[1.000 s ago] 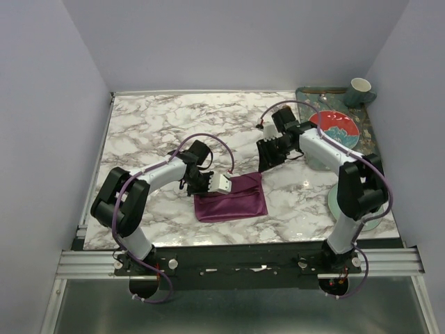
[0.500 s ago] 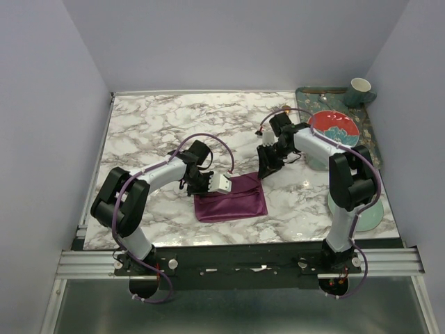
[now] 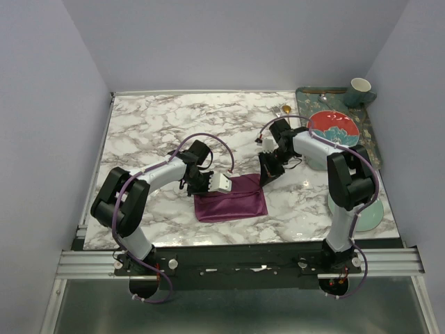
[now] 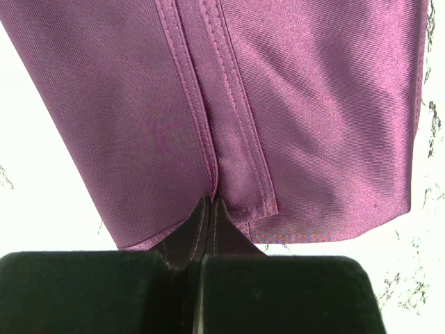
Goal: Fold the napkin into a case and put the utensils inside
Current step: Fold the lower triangle-folded napkin at the center of the board, then smooth out the 2/3-rectangle-folded napkin at the center of the board.
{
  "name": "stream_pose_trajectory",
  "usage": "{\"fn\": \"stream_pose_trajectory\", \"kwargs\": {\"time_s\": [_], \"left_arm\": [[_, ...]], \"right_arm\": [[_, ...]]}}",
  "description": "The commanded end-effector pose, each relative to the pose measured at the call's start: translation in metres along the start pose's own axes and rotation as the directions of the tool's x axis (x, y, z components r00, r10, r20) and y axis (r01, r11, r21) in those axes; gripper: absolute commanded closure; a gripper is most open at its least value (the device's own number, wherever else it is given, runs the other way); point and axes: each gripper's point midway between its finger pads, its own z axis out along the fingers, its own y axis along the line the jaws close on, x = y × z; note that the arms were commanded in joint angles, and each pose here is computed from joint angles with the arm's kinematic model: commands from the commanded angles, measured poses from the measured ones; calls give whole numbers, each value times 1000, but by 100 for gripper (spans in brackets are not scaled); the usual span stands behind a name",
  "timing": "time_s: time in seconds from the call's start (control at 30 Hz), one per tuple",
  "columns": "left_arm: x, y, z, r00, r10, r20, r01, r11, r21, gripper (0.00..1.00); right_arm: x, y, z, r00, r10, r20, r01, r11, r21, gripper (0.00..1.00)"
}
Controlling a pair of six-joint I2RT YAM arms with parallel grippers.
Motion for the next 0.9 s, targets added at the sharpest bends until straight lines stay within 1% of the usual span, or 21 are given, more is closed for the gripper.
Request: {"fn": "stream_pose_trajectory", "kwargs": {"time_s": [0.0, 0.13, 0.17, 0.23, 0.27, 0.33, 0.37, 0.43, 0.47, 0.63, 0.73, 0.8, 0.87], "left_arm": [[5, -6, 5, 1000, -17, -14, 17, 1000, 18, 100], [6, -7, 6, 1000, -20, -19, 20, 1000, 22, 100], [6, -6, 5, 1000, -18, -18, 19, 1000, 19, 100], [6, -8, 5, 1000, -18, -18, 18, 1000, 21, 100], [6, -8, 5, 1000, -17, -18, 18, 1000, 20, 100], [7, -9, 5, 1000, -16, -19, 17, 1000, 21, 100], [7, -10, 6, 1000, -17, -18, 18, 1000, 24, 100], [6, -9, 6, 1000, -17, -14, 17, 1000, 25, 100], [6, -10, 7, 1000, -21, -14, 21, 999, 27, 100], [5, -8, 6, 1000, -20, -11, 20, 999, 26, 100], [5, -8, 7, 1000, -18, -12, 18, 999, 29, 100], [4, -7, 7, 1000, -17, -10, 18, 999, 28, 100], [4, -7, 7, 1000, -18, -10, 18, 999, 27, 100]], "right_arm": [[19, -19, 21, 997, 26, -78, -22, 999, 45, 99], [13, -19, 24, 997, 22, -78, -19, 999, 36, 99], [11, -16, 23, 997, 21, -74, -20, 1000, 22, 98], [9, -8, 12, 998, 14, -59, -13, 1000, 12, 92], [8, -7, 8, 998, -19, -52, 20, 1000, 9, 86], [4, -3, -5, 999, -41, -26, 42, 999, 19, 81], [2, -4, -9, 999, -43, -17, 44, 999, 30, 74], [-4, -4, -19, 999, -51, 16, 50, 998, 43, 67], [-8, -6, -21, 998, -55, 27, 53, 997, 56, 65], [-21, -11, -19, 999, -26, 41, 23, 997, 67, 64], [-25, -11, -13, 999, -18, 31, 17, 999, 46, 64], [-25, -11, -8, 1000, 25, 19, -26, 999, 33, 64], [-24, -9, -5, 999, 33, 9, -33, 999, 20, 65]]}}
